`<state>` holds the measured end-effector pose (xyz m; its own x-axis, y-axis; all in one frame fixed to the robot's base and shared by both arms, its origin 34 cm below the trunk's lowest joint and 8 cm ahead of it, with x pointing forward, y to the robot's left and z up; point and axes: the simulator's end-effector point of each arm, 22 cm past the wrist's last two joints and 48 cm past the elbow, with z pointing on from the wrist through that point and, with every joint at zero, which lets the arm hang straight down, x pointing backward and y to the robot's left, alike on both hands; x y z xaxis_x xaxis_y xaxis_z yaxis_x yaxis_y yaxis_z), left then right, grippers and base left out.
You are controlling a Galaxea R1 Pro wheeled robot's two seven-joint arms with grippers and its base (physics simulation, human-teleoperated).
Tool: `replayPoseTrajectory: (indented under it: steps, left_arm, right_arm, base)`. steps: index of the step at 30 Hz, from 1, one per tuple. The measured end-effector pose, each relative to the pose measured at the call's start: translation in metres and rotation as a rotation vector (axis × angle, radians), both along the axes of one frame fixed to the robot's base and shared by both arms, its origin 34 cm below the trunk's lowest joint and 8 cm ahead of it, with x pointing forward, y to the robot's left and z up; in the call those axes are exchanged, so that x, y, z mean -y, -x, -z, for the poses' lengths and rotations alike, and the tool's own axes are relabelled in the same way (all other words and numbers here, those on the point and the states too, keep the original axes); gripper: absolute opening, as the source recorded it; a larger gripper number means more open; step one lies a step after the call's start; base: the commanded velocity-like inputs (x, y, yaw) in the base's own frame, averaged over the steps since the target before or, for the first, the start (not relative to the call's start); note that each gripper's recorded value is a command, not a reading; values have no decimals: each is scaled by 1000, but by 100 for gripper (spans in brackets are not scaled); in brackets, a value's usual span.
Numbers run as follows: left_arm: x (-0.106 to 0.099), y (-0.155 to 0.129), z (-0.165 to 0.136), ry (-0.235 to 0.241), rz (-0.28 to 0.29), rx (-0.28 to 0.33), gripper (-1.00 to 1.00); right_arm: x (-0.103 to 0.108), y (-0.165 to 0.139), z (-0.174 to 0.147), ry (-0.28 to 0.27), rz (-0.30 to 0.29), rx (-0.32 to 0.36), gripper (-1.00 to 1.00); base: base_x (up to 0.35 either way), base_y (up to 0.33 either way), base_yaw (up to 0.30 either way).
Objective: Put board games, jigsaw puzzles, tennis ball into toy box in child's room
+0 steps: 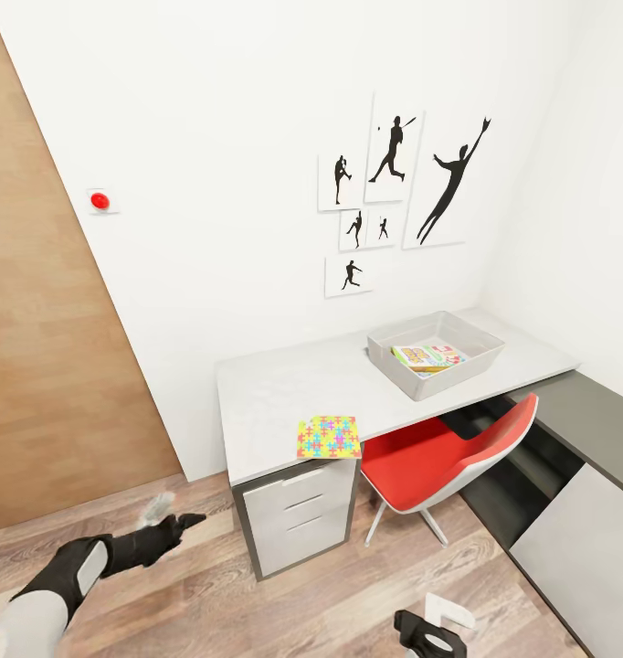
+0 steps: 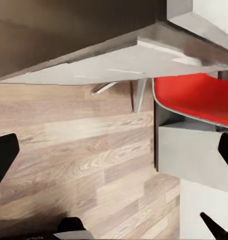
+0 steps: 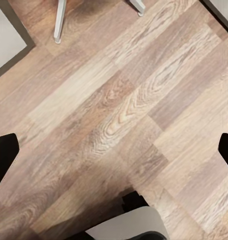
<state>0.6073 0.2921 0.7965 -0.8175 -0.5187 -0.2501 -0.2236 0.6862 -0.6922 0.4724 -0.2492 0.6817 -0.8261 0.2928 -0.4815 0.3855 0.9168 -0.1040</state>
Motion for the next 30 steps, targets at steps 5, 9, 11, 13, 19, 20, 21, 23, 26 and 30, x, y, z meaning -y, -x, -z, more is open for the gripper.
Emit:
replayPoseTrajectory:
  steps: [5,9,11,13,19,20,21,23,26,30]
  left_arm:
    - [21,-42,-47,224,-146,91,100]
    - [33,-67,-68,293,-237,207,100]
    - [40,-70,-67,302,-258,227,100]
    - [45,-69,-65,310,-267,228,100]
    - [56,-67,-60,325,-280,224,100]
    - [57,-66,-60,326,-280,224,100]
    - [57,-66,-60,326,-281,224,100]
    - [57,-66,-59,326,-281,224,100]
    - [58,-66,-59,325,-282,225,100]
    - [58,-66,-59,326,-284,225,100]
  right_arm:
    - [-1,-1,0,-8,-4,3,100]
    - [-3,-1,0,-11,-5,3,100]
    - [-5,-1,0,-13,-6,4,100]
    - [-6,-1,0,-14,-7,4,100]
    - [-7,-1,0,-15,-7,4,100]
    - [-7,-1,0,-16,-7,4,100]
    - [-7,-1,0,-16,-8,5,100]
    - [-8,-1,0,-17,-8,5,100]
    - [-9,-2,0,-17,-9,5,100]
    - [-9,-2,0,-17,-9,5,100]
  base:
    - [0,0,0]
    - [0,0,0]
    - [0,0,0]
    - [0,0,0]
    - [0,0,0]
    - [0,0,0]
    - [0,0,0]
    - [0,0,0]
    - [0,0,0]
    - [0,0,9]
